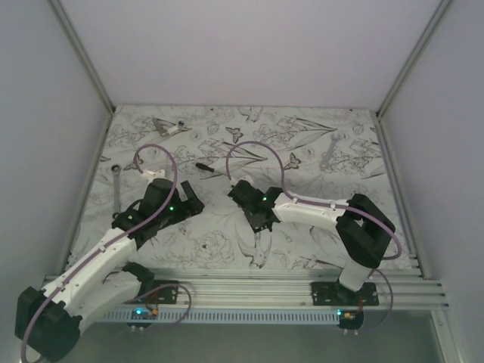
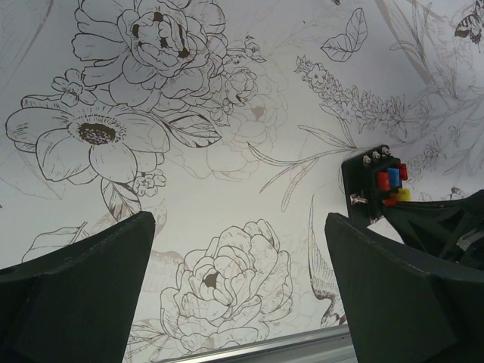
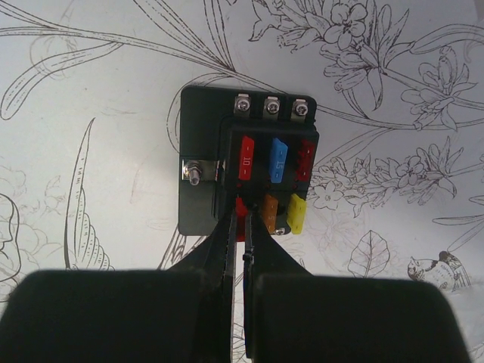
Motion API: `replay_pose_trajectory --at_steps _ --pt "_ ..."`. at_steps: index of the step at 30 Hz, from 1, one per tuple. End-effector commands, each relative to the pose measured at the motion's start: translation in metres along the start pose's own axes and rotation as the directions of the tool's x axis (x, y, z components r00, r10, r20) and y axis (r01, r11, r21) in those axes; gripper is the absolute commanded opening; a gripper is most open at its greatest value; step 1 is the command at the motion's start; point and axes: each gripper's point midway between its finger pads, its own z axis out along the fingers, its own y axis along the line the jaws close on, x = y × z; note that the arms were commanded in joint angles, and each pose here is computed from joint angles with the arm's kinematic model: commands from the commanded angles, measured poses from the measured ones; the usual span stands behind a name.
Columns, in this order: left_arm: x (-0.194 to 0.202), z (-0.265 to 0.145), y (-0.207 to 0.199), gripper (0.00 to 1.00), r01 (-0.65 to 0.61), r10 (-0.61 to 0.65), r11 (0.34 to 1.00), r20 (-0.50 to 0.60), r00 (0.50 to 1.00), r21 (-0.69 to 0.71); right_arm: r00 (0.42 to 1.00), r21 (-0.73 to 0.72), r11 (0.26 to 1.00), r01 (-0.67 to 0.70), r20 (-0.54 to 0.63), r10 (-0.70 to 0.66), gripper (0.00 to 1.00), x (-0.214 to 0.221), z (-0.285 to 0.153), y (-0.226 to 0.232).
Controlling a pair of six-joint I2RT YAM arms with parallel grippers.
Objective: Snap on the fuse box
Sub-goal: Install the fuse at the fuse box base.
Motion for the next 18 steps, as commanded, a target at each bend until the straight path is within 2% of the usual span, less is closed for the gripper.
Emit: replay_pose_trajectory --at_steps 1,18 --pt "0.001 -0.002 0.005 1.0 0.006 -0.006 1.0 -0.006 1.0 -0.024 1.0 -0.007 1.0 -0.023 0.009 0.023 0.0 -0.003 0.004 0.007" --pt "0.002 -0.001 0.003 1.0 0.004 -0.004 1.0 -0.021 1.0 -0.02 0.991 -0.031 0.999 -0.04 -0.127 0.036 0.0 0.02 0.027 -0.001"
